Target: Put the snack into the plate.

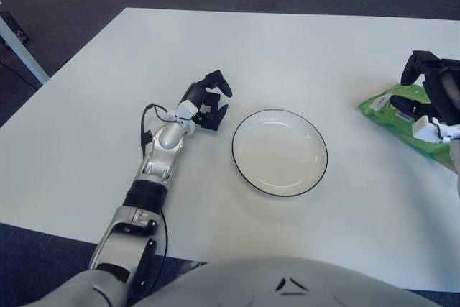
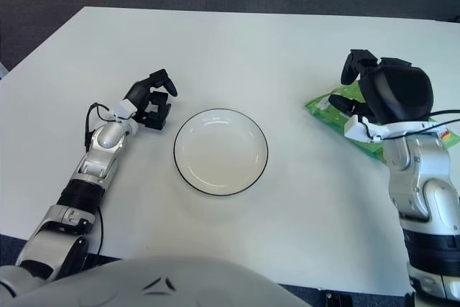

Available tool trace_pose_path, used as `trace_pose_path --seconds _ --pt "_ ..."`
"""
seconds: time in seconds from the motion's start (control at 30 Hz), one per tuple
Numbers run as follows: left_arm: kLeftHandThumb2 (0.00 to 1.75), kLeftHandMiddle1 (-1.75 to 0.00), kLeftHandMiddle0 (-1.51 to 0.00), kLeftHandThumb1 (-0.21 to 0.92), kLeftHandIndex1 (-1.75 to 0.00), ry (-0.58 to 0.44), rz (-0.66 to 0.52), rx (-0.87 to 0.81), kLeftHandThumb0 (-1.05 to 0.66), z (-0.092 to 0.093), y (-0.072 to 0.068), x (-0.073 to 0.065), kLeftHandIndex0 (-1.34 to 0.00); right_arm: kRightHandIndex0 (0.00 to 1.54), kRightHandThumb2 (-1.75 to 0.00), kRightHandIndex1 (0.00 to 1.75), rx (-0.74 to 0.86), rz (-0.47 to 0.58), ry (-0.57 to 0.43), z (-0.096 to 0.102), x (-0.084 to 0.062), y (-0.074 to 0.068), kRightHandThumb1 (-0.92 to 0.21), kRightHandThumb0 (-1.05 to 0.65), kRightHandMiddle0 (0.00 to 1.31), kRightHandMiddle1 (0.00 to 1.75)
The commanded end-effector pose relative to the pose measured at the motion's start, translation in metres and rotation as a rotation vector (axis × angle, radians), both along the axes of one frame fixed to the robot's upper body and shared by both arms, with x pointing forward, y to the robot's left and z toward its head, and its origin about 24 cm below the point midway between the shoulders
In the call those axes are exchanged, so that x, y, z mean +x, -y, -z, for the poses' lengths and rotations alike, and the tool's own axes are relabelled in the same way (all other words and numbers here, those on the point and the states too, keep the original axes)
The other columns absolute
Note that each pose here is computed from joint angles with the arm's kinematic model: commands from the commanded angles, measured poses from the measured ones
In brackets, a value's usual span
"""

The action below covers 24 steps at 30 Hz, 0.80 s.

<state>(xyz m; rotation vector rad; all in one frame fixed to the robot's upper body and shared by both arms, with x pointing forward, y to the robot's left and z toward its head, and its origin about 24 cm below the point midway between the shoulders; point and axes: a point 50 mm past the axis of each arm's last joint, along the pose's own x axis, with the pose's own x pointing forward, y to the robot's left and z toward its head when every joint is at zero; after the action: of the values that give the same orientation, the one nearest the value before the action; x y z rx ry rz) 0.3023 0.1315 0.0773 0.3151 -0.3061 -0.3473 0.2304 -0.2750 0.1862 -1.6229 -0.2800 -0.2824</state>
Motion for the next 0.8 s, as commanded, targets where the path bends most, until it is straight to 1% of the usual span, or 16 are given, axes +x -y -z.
trace_pose_path --seconds 0.0,0.03,0.07,0.1,0.13,0.17,0.2,0.23,0.3,0.37,0.5,0.6,0.77 --pt "1.24 -1.75 -1.25 0.38 -1.75 -0.093 -0.02 0.004 -0.46 0.026 -0.005 -0.01 -0.57 0.17 -1.02 1.02 -0.033 0.054 -0.018 -0.002 -0.006 0.0 -0.92 -0.96 0.07 1.41" --pt "1.24 -1.75 -1.25 0.38 -1.75 -0.092 -0.021 0.001 -0.46 0.026 -0.005 -0.01 -0.56 0.15 -1.03 0.98 -0.041 0.073 -0.033 -0.002 -0.008 0.0 -0.92 -0.97 0.05 1.39" --pt "1.24 -1.75 -1.25 0.38 -1.75 -0.092 -0.021 -0.004 -0.46 0.026 -0.005 -0.01 -0.56 0.13 -1.04 0.9 -0.051 0.11 -0.075 -0.003 -0.014 -0.001 -0.92 -0.97 0.03 1.33" --pt "1.24 -1.75 -1.25 0.38 -1.75 -0.091 -0.022 -0.007 -0.46 0.026 -0.005 -0.01 -0.56 0.1 -1.06 0.85 -0.056 0.138 -0.104 -0.004 -0.019 -0.001 -0.92 -0.98 0.03 1.25" --pt "1.24 -1.75 -1.25 0.38 -1.75 -0.091 -0.022 -0.01 -0.46 0.026 -0.005 -0.01 -0.56 0.07 -1.08 0.76 -0.058 0.17 -0.142 -0.004 -0.023 -0.001 -0.92 -0.98 0.02 1.14" --pt "1.24 -1.75 -1.25 0.38 -1.75 -0.09 -0.022 -0.011 -0.46 0.026 -0.005 -0.01 -0.56 0.05 -1.1 0.68 -0.057 0.189 -0.165 -0.005 -0.025 -0.001 -0.92 -0.99 0.01 1.02" --pt "1.24 -1.75 -1.26 0.38 -1.75 -0.089 -0.023 -0.012 -0.46 0.026 -0.005 -0.01 -0.56 0.04 -1.1 0.65 -0.056 0.211 -0.196 -0.005 -0.026 0.0 -0.92 -0.99 0.01 0.98" --pt "1.24 -1.75 -1.26 0.38 -1.75 -0.088 -0.024 -0.013 -0.46 0.025 -0.005 -0.01 -0.56 0.03 -1.12 0.59 -0.054 0.227 -0.218 -0.005 -0.027 0.0 -0.92 -0.99 0.0 0.88" --pt "1.24 -1.75 -1.26 0.38 -1.75 -0.084 -0.026 -0.014 -0.46 0.025 -0.004 -0.01 -0.56 0.01 -1.13 0.51 -0.054 0.272 -0.285 -0.006 -0.029 0.001 -0.92 -0.99 0.0 0.78" --pt "1.24 -1.75 -1.26 0.38 -1.75 -0.082 -0.027 -0.014 -0.46 0.024 -0.004 -0.01 -0.57 0.01 -1.15 0.42 -0.055 0.304 -0.329 -0.007 -0.032 0.001 -0.92 -0.99 0.0 0.65" --pt "1.25 -1.75 -1.26 0.37 -1.75 -0.081 -0.028 -0.011 -0.46 0.024 -0.004 -0.01 -0.57 0.0 -1.17 0.34 -0.065 0.347 -0.38 -0.009 -0.036 0.0 -0.92 -0.99 0.0 0.55" --pt "1.25 -1.75 -1.26 0.37 -1.75 -0.08 -0.027 -0.006 -0.46 0.024 -0.005 -0.01 -0.57 0.0 -1.2 0.32 -0.098 0.4 -0.448 -0.01 -0.038 -0.001 -0.92 -1.0 0.0 0.5" --pt "1.26 -1.75 -1.26 0.37 -1.75 -0.077 -0.029 -0.005 -0.46 0.024 -0.005 -0.01 -0.57 0.01 -1.22 0.31 -0.125 0.45 -0.52 -0.012 -0.041 -0.003 -0.92 -1.01 0.0 0.47"
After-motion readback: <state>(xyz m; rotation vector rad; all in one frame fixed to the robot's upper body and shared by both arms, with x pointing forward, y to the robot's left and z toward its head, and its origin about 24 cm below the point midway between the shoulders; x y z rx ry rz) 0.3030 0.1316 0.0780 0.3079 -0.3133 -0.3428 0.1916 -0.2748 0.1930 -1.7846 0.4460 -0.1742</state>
